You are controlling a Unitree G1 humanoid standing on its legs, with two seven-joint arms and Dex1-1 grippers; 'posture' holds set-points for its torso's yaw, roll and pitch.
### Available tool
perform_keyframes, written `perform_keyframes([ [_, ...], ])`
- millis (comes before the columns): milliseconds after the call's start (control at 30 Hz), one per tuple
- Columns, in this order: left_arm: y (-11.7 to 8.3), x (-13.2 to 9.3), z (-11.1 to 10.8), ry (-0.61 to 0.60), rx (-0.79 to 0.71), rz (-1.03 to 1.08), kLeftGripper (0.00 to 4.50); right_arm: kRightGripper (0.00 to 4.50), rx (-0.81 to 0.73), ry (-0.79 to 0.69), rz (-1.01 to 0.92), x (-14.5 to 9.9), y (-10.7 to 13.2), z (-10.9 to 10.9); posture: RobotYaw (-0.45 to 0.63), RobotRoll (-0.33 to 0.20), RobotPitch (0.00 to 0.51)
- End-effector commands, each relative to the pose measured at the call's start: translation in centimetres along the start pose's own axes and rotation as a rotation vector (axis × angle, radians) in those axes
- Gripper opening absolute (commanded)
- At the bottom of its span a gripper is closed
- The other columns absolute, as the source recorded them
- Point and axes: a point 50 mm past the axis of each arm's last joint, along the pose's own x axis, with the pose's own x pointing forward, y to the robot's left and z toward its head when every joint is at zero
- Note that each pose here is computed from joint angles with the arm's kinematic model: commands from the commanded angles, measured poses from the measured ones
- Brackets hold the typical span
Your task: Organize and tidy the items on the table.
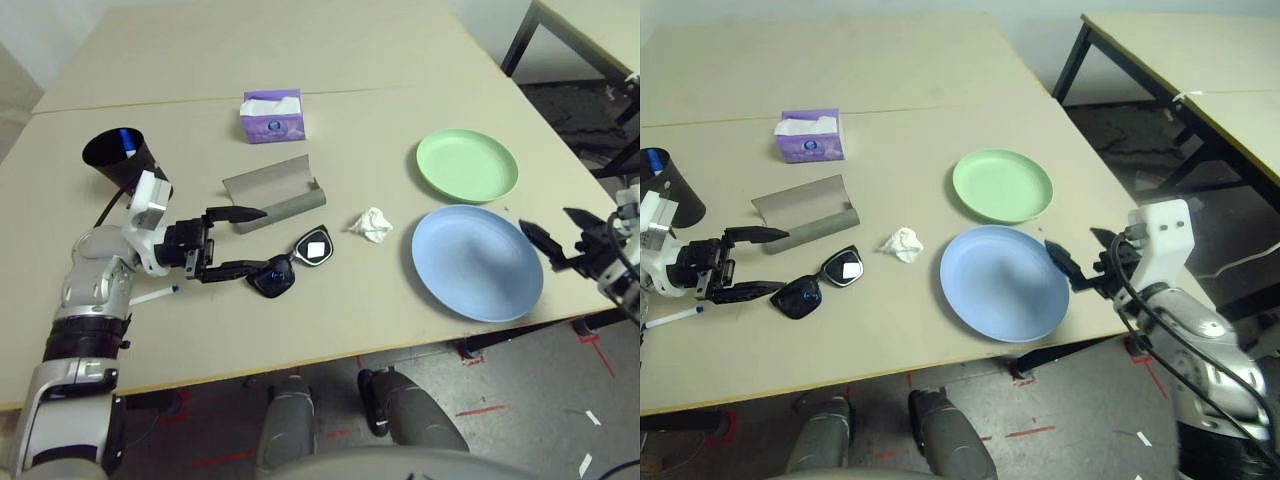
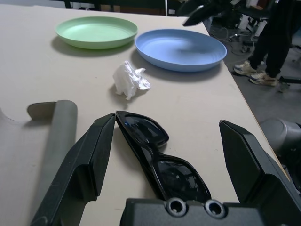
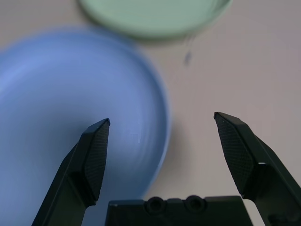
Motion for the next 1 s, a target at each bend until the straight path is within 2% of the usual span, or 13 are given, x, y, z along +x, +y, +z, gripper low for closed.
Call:
perform_keyframes([
  [33, -0.4, 0.0, -0.5, 0.015, -0.001, -0.017, 4.47, 4.50, 0.027, 0.107, 0.020, -0.8, 0.0, -0.1, -0.11, 0.000, 0.181],
  [267, -0.5, 0.3, -0.8, 0.008, 0.012, -0.018, 4.47, 4.50, 0.104, 0.254, -0.002, -0.6, -0.2, -1.8, -0.11, 0.000, 0.175],
  [467, -0.6, 0.3, -0.9, 0.003, 0.021, -0.008, 4.47, 4.50, 0.200, 0.306, -0.018, -0.1, -0.1, -2.7, -0.10, 0.000, 0.176],
  [667, -0.8, 0.4, -0.9, 0.008, 0.030, -0.010, 4.47, 4.50, 0.288, 0.343, 0.055, 0.5, 1.3, -2.9, -0.10, 0.000, 0.176],
  [833, -1.0, 0.5, -1.1, 0.011, 0.032, -0.008, 4.47, 4.50, 0.396, 0.340, 0.157, 0.8, 2.6, -2.1, -0.10, 0.000, 0.177],
  [933, -1.1, 0.6, -1.3, 0.013, 0.033, -0.011, 4.50, 3.93, 0.444, 0.326, 0.219, 0.7, 3.0, -1.6, -0.10, 0.000, 0.180],
  [1000, -1.2, 0.7, -1.4, 0.012, 0.033, -0.011, 4.50, 3.24, 0.460, 0.307, 0.250, 0.7, 3.0, -1.2, -0.10, 0.000, 0.179],
])
